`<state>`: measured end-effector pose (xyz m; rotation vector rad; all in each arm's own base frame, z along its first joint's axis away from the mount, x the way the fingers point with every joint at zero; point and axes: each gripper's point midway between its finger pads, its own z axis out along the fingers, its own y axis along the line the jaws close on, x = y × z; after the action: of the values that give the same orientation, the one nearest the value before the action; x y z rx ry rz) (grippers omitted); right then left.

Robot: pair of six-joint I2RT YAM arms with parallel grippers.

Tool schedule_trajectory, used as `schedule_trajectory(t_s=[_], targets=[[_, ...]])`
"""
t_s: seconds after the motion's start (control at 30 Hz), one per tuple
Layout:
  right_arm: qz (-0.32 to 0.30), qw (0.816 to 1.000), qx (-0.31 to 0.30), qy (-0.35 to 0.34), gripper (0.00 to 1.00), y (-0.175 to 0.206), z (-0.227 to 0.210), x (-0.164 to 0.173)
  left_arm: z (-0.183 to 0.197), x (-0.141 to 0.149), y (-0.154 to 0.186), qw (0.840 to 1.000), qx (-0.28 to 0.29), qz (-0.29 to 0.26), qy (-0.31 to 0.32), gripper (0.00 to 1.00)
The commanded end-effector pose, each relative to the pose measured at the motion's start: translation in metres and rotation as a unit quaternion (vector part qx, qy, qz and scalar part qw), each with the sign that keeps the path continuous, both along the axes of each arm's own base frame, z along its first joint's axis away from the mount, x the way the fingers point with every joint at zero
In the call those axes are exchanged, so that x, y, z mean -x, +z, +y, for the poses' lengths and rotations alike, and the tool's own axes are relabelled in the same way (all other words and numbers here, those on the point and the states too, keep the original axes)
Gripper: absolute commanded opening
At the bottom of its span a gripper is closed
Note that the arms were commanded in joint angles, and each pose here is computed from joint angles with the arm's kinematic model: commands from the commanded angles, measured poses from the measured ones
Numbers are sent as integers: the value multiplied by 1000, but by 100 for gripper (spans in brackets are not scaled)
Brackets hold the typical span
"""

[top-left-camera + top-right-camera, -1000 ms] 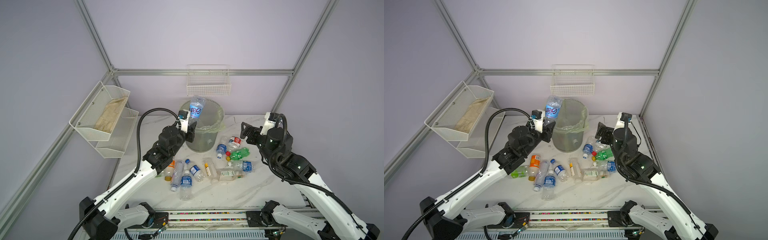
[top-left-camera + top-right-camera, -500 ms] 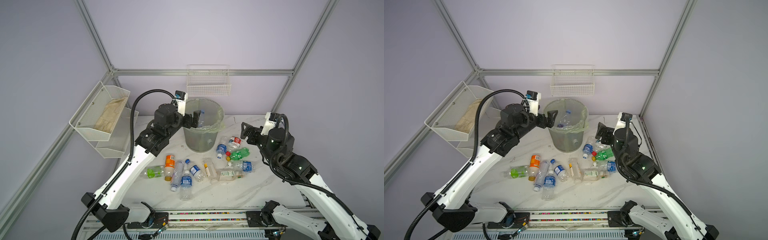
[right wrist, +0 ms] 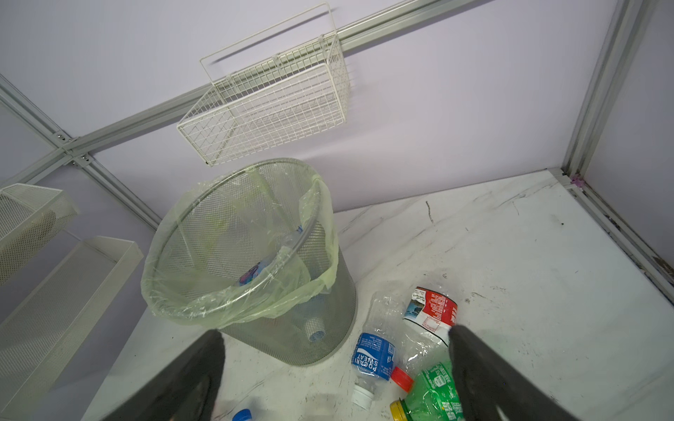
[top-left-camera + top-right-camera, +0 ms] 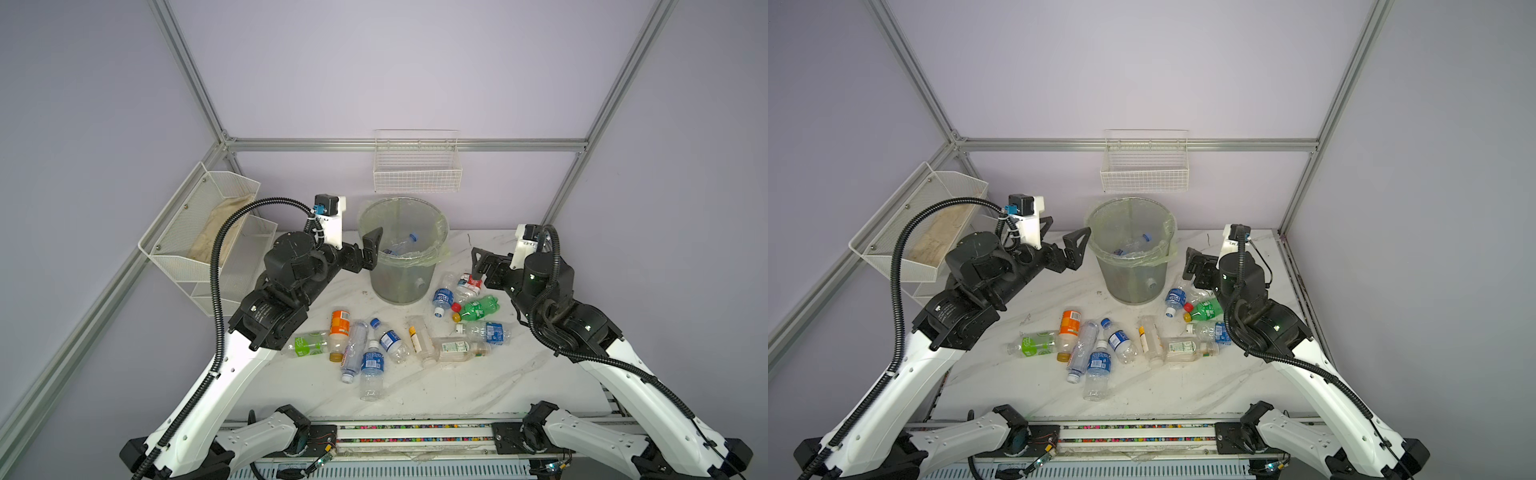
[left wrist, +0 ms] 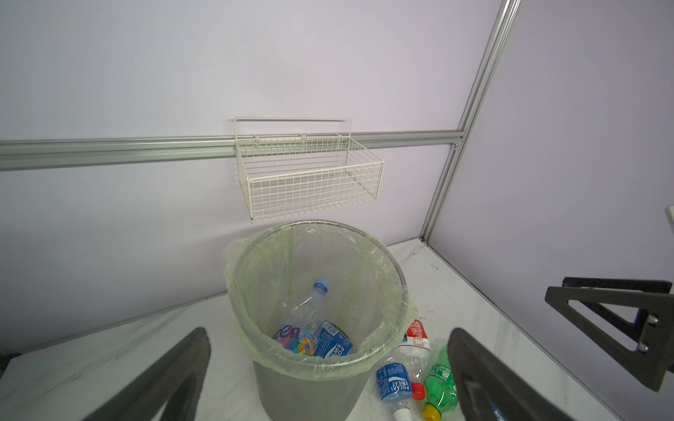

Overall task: Throw the plastic bottles in the bin
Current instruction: Throw the plastic bottle into the trash bin, then pick up the plastic bottle from the bottom-center of the table.

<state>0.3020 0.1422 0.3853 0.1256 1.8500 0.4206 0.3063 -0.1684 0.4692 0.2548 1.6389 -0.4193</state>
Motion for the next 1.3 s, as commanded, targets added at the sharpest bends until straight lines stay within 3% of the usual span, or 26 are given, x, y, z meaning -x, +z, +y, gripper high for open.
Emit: schedule_trajectory(t_s=[0.0,0.27,0.43,0.67,1.0,1.27], targets=[[6,999,2,44,97,-3,18,-2,9,9,-10,1000,13,2,9,100],[62,992,2,112,97,-44,50,-3,30,26,-49,998,24,39,38,100],[119,977,-26,175,97,-88,77,7,46,33,-91,994,28,74,70,100],[147,963,-66,216,97,-110,99,21,67,47,-132,987,46,109,110,100],[173,946,-69,266,97,-130,150,43,101,55,-178,963,57,172,198,100],[207,927,-58,308,94,-159,207,85,113,54,-205,947,101,198,233,100]])
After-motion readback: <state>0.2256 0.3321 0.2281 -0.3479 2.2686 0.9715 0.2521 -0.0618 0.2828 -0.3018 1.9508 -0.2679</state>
